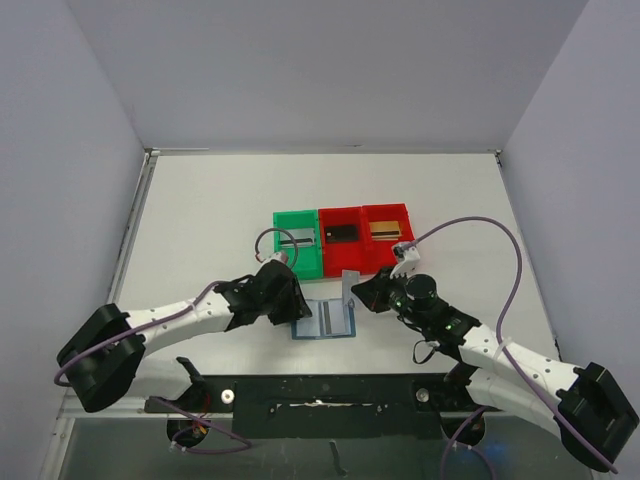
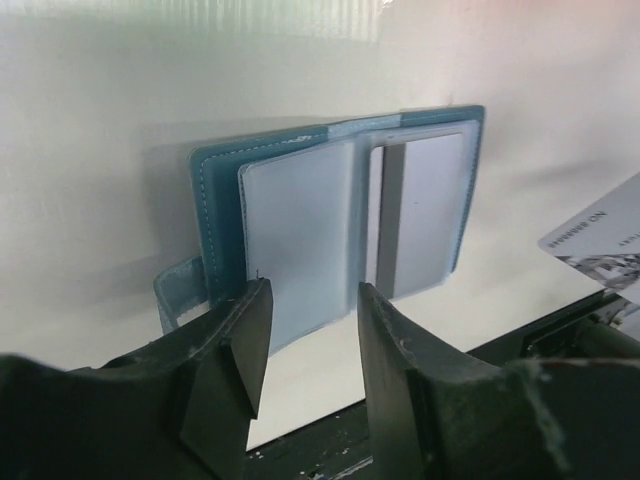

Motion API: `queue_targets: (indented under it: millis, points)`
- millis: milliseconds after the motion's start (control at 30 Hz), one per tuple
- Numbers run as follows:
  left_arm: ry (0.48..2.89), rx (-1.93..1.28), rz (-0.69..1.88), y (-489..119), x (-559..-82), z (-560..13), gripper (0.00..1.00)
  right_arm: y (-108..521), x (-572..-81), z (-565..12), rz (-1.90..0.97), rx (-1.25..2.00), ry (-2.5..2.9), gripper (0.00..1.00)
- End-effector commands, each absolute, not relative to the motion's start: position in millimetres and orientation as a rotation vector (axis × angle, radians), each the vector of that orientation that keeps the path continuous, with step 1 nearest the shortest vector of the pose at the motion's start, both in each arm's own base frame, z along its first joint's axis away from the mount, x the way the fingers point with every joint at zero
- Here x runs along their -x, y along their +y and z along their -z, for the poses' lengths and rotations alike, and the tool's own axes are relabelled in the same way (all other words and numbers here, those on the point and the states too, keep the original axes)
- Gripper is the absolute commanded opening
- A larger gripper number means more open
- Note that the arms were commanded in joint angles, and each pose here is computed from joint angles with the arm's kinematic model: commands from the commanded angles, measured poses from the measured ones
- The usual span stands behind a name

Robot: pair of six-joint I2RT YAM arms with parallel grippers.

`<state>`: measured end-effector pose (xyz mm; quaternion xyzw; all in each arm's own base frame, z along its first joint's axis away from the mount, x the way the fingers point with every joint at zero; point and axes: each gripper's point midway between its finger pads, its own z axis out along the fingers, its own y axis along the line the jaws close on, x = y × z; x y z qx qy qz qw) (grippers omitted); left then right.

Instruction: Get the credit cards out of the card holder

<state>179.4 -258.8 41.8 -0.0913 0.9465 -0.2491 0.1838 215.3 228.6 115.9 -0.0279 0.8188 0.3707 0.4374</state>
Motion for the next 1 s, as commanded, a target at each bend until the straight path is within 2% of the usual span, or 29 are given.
queue_targets:
  millis: [0,200,433,800,967]
  points:
    - [2.536,0.261,0.756,-260,-196,-79,0.41,245,-228,-164,-0.911,0.226,1.867,0.00]
    - [2.433,0.259,0.728,-241,-212,-124,0.49,255,-229,-178,-0.816,0.380,1.797,0.00]
    - [2.409,0.324,0.610,-187,-228,-155,0.70,267,-228,-188,-0.679,0.595,1.695,0.00]
    - [2.380,0.513,0.338,-85,-257,-177,0.72,280,-258,-220,-0.411,0.841,1.512,0.00]
    - [2.321,0.505,0.250,-64,-256,-183,0.73,299,-276,-230,-0.312,0.976,1.444,0.00]
